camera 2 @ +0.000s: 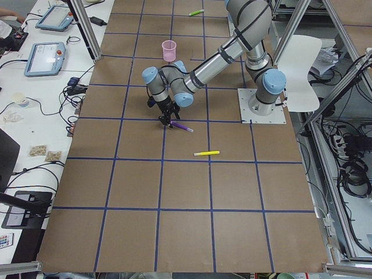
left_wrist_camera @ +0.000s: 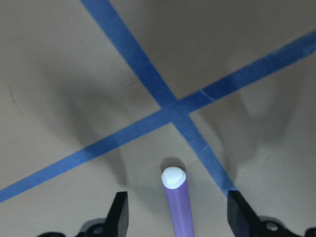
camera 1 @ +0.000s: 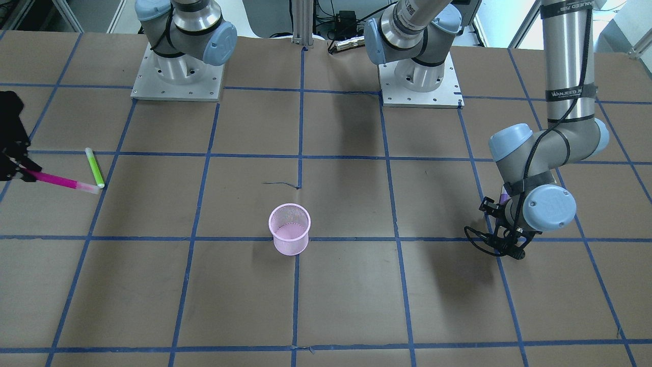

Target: Insert purple and pink pens into pink cup

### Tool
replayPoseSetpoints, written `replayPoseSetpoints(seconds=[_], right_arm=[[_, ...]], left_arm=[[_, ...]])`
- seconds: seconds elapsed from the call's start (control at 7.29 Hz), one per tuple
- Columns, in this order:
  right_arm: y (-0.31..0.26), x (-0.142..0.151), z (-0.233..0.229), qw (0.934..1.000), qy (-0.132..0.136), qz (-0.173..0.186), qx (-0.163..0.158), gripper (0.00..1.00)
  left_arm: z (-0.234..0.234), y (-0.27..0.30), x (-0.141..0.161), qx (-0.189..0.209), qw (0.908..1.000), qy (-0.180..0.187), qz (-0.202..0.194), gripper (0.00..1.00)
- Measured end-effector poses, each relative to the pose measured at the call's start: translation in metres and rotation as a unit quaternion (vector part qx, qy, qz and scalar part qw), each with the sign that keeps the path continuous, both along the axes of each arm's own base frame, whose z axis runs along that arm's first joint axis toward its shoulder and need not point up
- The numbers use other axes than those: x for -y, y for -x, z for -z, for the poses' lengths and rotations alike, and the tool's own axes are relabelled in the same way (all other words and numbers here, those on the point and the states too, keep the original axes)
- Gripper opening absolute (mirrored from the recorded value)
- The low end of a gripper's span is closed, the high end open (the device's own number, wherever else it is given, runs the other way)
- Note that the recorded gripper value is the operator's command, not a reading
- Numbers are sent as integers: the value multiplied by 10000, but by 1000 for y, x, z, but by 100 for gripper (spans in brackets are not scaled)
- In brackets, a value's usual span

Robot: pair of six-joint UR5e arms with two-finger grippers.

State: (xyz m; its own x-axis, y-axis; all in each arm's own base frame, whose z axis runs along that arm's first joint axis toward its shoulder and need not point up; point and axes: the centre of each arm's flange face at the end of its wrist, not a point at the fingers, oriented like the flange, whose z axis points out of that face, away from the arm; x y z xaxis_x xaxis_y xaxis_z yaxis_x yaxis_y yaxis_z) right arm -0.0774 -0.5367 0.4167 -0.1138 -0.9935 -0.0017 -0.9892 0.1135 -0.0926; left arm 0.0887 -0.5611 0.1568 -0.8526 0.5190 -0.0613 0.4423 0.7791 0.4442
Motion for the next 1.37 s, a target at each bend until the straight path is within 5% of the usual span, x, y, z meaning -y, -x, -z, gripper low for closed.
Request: replayPoseSetpoints(seconds=[0.14, 0.27, 0.41, 0.55, 0.96, 1.37], right_arm=[[-70, 15, -3, 9995, -84, 228, -200, 0], [-138, 25, 3, 9982, -136, 406, -414, 0], [-197, 31, 16, 9967, -127, 572, -558, 0], [-244, 38, 28, 9956, -100, 679, -632, 0], [-343, 48, 55, 9927, -174, 892, -797, 0], [-387, 26, 69, 9852, -358, 1035, -1318, 0]], left_arm=[[0, -1, 0, 13, 10000, 18, -18, 63], [0, -1, 1, 24, 10000, 35, -34, 49], [0, -1, 1, 34, 10000, 50, -49, 25], [-1, -1, 1, 41, 10000, 68, -58, 16], [-1, -1, 2, 47, 9999, 123, -105, 1], [-12, -2, 7, 72, 9996, 269, -111, 0]])
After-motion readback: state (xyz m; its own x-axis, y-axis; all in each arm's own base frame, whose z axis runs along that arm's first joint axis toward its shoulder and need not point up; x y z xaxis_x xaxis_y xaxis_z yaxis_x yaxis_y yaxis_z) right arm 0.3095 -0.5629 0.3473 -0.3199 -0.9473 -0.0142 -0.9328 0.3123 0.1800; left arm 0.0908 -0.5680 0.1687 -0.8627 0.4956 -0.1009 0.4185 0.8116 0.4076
